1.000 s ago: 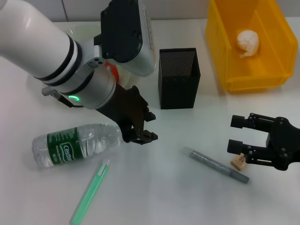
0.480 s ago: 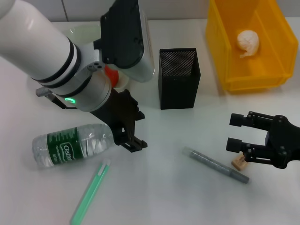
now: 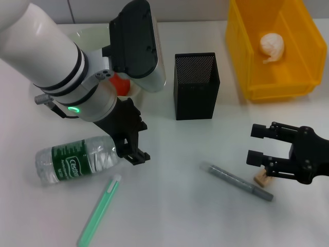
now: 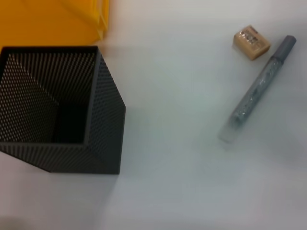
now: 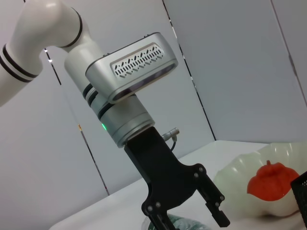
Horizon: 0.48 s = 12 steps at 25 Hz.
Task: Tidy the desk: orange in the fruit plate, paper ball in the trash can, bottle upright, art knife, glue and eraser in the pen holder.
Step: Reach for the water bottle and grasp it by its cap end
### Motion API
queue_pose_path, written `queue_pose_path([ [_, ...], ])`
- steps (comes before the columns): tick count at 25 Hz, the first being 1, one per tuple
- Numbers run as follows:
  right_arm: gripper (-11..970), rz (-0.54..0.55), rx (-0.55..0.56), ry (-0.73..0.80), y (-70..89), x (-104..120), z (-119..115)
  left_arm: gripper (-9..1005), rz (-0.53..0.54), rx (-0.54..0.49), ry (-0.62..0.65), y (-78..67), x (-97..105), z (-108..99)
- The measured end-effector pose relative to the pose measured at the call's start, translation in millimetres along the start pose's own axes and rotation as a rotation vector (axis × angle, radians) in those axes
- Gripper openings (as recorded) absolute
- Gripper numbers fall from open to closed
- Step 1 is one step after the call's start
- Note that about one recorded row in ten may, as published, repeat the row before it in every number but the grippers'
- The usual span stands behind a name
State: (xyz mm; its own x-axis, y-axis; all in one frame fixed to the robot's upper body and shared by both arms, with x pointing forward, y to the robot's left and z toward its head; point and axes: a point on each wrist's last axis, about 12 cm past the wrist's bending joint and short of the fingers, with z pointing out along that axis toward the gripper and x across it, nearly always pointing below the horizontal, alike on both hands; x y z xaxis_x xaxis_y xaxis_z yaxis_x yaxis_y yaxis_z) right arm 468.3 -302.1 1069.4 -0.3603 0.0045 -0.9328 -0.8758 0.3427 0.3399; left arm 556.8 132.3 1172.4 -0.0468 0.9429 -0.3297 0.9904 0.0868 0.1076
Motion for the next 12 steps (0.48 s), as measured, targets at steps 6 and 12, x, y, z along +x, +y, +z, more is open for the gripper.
queue_pose_path([
  [6,743,0.004,-0.002,-0.005,0.6,2,1,662,-0.014,0.005,0.054,0.8,2,9],
  [12,743,0.004,-0.001,-0.006,0.6,2,2,660,-0.006,-0.017,0.084,2.0,1,15],
])
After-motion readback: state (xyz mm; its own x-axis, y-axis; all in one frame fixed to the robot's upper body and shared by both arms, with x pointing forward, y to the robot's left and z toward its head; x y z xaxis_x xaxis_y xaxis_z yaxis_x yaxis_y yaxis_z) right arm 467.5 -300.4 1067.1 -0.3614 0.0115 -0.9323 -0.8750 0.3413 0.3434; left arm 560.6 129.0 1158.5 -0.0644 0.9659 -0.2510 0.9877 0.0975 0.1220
